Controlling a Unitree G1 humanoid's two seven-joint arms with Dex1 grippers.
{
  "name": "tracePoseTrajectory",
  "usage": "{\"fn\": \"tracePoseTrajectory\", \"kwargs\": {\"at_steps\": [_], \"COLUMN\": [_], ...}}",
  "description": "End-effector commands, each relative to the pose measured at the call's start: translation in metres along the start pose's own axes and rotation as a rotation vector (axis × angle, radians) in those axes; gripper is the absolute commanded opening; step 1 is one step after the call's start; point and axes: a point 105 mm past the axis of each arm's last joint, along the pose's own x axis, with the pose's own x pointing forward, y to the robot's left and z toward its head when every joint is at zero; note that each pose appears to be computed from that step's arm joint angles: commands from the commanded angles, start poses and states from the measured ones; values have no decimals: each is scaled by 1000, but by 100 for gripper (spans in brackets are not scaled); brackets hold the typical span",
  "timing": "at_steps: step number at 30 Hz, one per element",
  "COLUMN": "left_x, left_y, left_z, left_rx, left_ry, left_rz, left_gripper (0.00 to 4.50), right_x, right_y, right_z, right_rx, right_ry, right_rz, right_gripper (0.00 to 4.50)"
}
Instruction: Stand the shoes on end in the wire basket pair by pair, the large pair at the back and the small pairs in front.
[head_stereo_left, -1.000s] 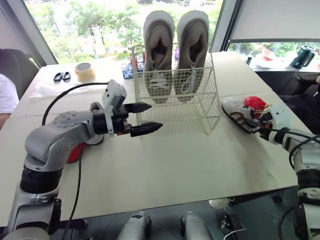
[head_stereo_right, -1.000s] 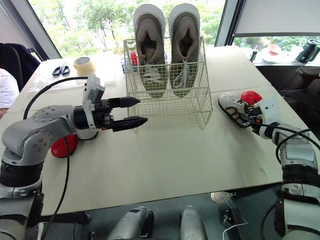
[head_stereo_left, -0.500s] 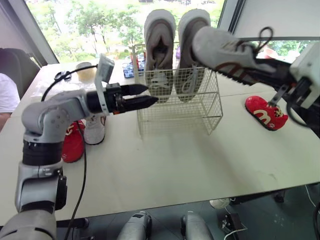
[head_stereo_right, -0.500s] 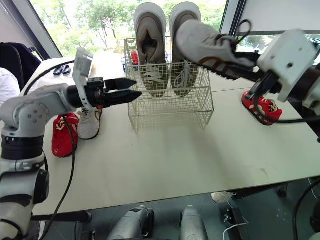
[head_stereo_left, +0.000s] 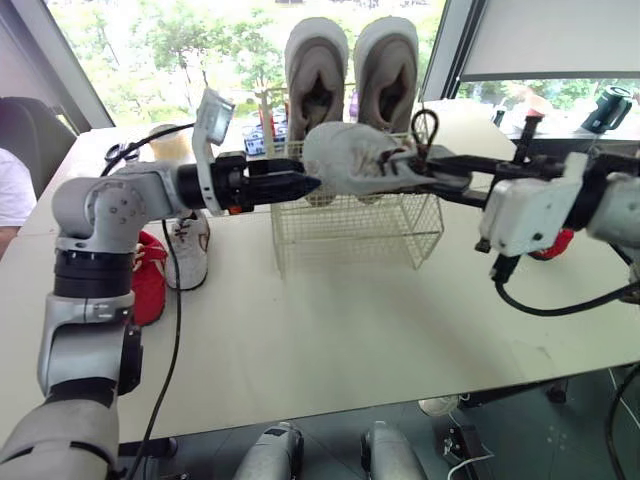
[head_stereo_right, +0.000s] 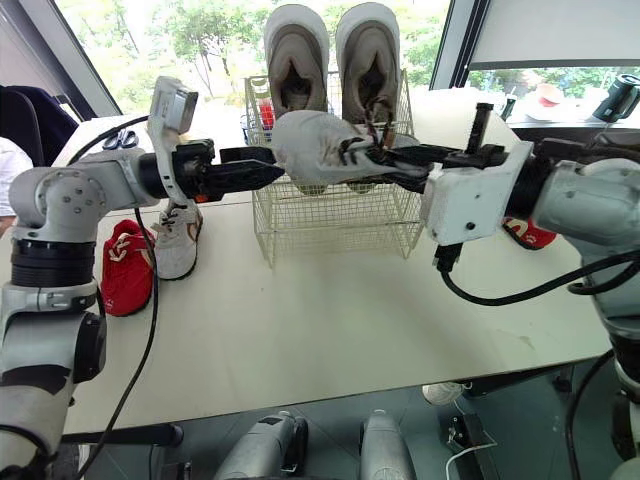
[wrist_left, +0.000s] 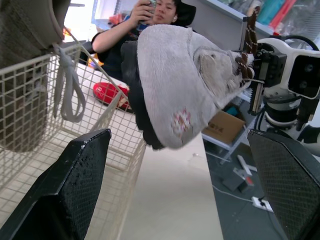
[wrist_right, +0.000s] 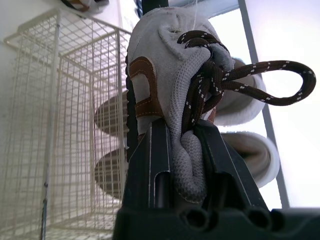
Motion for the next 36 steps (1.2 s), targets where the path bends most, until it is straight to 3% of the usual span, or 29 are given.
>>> {"fn": "tracePoseTrajectory", "kwargs": {"at_steps": [1, 2, 4, 9, 11, 14, 17, 20, 26, 31, 36], "left_x": [5, 5, 6, 3, 1, -3, -8, -7, 5, 16, 22], "left_y": [-9, -10, -10, -12, -12, -12, -13, -15, -21, -18, -17], "left_z": [9, 9, 9, 9, 9, 9, 10, 8, 4, 3, 2], "left_rx": [37, 33, 27, -4, -20, -49, -75, -92, -121, -144, -144], "left_ry": [-9, -11, -14, -37, -51, -88, -150, -207, -278, -326, -342], "left_rz": [-46, -53, -58, -68, -62, -40, -16, -6, -8, 1, 12], "left_gripper": [450, 450, 370, 125, 33, 23, 23, 23, 23, 23, 23], "right_x": [4, 6, 9, 10, 6, -5, -26, -41, -29, 2, 17], "right_y": [-7, -6, -6, -4, -7, -19, -26, -18, 16, 24, 7], "right_z": [15, 17, 19, 21, 16, 5, -11, -13, -10, 10, 13], "right_rx": [-86, -96, -109, -123, -43, 269, 710, 1116, 1560, 1678, 1649], "right_ry": [-55, -65, -79, -92, -82, -68, -96, -213, -399, -565, -646], "right_rz": [-7, -2, 4, 29, 9, -77, -172, -191, -216, -200, -250], "right_gripper": [16, 16, 15, 15, 114, 247, 404, 404, 404, 404, 404]}}
